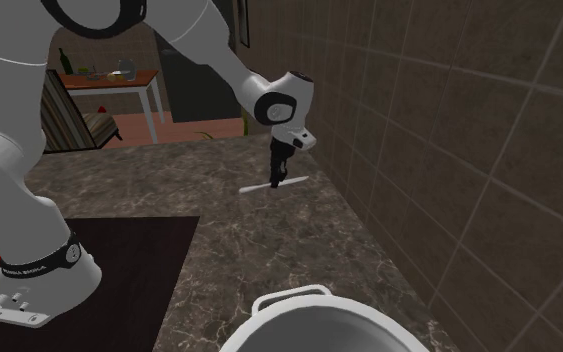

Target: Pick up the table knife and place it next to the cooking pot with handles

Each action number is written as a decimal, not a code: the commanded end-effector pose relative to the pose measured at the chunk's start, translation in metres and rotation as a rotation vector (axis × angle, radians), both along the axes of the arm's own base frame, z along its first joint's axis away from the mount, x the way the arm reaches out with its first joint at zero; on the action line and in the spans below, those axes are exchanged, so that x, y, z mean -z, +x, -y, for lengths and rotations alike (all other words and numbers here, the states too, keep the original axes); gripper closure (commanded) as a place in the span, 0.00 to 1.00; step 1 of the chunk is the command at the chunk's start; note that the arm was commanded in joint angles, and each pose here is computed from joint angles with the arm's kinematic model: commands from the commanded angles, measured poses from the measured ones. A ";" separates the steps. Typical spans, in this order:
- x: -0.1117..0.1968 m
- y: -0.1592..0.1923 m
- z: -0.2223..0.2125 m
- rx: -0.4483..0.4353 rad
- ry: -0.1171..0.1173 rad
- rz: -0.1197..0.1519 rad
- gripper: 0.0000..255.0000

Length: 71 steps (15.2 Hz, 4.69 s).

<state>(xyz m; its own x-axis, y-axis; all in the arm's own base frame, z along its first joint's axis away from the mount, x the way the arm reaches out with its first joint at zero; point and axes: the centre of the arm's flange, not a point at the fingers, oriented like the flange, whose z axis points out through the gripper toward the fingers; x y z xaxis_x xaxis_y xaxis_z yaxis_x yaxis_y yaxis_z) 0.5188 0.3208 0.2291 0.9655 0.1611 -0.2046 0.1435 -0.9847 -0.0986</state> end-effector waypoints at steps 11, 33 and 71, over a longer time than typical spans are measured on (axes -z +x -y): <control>-0.063 -0.001 0.000 0.000 0.000 0.000 1.00; -0.143 -0.007 0.079 0.000 0.000 0.000 1.00; -0.144 -0.048 0.578 0.000 0.000 0.000 1.00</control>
